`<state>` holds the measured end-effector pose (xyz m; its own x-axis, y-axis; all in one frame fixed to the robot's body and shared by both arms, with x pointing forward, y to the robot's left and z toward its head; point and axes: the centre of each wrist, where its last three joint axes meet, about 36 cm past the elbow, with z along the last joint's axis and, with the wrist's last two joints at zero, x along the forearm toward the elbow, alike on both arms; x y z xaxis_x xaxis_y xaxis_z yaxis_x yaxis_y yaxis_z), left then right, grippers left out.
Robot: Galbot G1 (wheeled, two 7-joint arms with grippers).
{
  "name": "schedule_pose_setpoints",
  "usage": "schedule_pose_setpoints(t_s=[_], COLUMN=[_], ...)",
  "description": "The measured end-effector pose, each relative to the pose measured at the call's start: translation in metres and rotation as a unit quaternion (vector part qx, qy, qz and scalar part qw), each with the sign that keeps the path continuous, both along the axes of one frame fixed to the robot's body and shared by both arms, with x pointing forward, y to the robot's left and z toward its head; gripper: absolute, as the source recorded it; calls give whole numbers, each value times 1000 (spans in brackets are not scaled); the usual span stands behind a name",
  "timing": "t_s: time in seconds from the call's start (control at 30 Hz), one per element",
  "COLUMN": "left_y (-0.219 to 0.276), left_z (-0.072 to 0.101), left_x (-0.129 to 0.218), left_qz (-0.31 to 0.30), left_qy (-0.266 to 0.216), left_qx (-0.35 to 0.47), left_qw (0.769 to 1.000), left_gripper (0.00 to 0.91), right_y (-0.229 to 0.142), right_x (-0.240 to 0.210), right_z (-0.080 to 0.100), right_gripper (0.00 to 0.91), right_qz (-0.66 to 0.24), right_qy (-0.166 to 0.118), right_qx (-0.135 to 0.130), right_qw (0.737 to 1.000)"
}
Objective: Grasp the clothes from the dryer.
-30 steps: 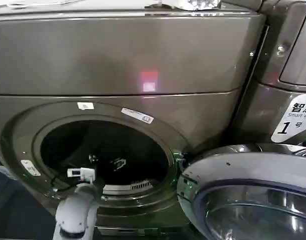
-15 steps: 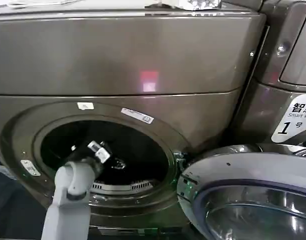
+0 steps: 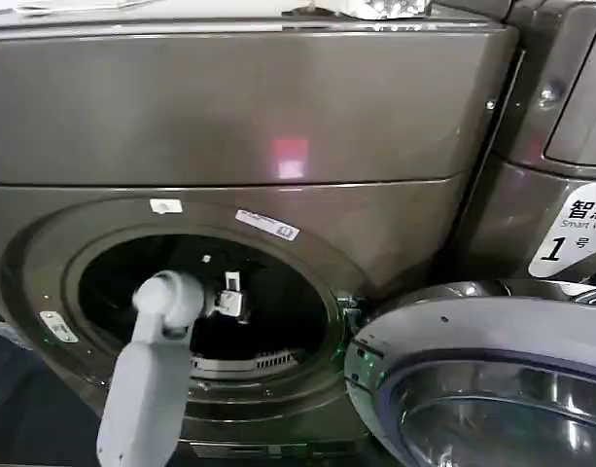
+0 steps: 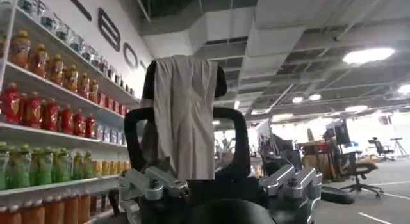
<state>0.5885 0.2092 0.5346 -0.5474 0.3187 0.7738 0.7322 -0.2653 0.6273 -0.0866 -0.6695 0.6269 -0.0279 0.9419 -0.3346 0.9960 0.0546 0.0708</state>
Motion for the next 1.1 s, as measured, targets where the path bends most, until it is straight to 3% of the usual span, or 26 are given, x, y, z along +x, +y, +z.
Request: schedule_pose_setpoints(t_s=[0.83,0.87,0.93,1.0,1.1], left_y=[6,7,9,10,13], left_z=[-60,-62,-67,-70,-78], left_x=[41,42,44,47,50], left_qz=[5,6,8,13,21], left_qy=[119,123,130,136,149], left_qx=[-46,-46,-48,-50,-54], left_qw=[992,991,990,989,987], left_gripper=[907,683,114,0,0], right_y=[1,2,2,2,2], right_x=[10,10,10,11,13], right_z=[-1,0,0,0,-2], right_gripper=[907,907,907,907,907], right_qz=[6,6,7,7,9], right_qy=[12,13,13,14,15], right_qx=[-5,-5,-6,-6,-6], right_qw=[1000,1000,1000,1000,1000])
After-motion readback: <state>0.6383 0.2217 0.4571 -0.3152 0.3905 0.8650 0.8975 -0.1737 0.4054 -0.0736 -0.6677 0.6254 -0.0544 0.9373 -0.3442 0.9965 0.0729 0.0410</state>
